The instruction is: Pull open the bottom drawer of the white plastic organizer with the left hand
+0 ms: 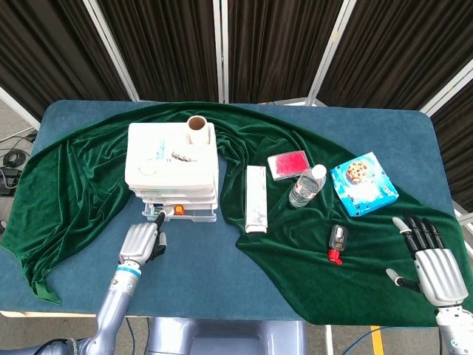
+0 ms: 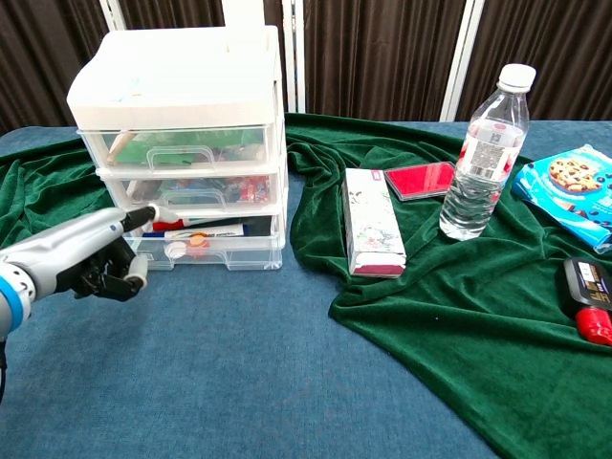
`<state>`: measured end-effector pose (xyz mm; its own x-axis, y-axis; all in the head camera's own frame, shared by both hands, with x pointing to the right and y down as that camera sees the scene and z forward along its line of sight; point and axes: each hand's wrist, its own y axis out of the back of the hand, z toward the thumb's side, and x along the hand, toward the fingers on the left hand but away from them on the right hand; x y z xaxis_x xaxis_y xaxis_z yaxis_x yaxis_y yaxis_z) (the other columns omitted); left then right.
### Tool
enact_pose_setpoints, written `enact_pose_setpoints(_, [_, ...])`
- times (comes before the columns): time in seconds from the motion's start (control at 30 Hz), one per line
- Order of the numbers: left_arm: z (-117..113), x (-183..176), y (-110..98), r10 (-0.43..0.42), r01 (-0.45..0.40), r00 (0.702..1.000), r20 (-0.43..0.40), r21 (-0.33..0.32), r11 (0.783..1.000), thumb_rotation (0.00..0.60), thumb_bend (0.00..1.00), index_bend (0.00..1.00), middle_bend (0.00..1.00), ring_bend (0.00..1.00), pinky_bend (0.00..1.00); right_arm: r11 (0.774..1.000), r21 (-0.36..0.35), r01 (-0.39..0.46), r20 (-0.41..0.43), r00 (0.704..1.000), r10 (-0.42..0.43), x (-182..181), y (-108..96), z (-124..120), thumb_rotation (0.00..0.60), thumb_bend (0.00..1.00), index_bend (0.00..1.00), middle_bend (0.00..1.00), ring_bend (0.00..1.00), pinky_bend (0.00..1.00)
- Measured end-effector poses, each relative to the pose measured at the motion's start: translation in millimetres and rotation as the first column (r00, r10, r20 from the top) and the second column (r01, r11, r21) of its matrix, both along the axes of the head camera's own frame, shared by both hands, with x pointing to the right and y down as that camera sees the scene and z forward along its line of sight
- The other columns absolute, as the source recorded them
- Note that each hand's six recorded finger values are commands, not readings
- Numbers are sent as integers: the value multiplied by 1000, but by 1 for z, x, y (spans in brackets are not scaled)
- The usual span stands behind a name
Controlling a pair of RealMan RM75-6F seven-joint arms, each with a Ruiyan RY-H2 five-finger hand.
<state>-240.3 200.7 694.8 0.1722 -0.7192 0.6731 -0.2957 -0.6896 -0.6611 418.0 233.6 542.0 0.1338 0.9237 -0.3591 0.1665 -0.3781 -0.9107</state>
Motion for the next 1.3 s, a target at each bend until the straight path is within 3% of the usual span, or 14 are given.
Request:
enact_pose_setpoints(0.27, [10,3,0,-20,20,1000,-2,-52,998,600,807,113,837,734,774,1000,-1,1,0,1000,-1,0,0,0,600,45,0,0,0,0])
enact_pose_setpoints(0.7, [5,5,7,-18,14,998,-56,-86,996,600,813,303,841,746,774,1000,-3,2,-1,1000,-2,-1,1,1,600,44,0,0,0,0])
enact_pose_setpoints(1.2, [-10,6,37,38,-49,995,-95,-109,993,600,813,293,841,747,774,1000,-3,4,-2,1000,-4,-2,2,0,600,44,0,0,0,0])
enact_pose_setpoints(1.3, [-11,5,37,35,-46,994,-101,-101,994,600,810,174,841,747,774,1000,-4,4,-3,1000,-4,-2,2,0,600,44,0,0,0,0])
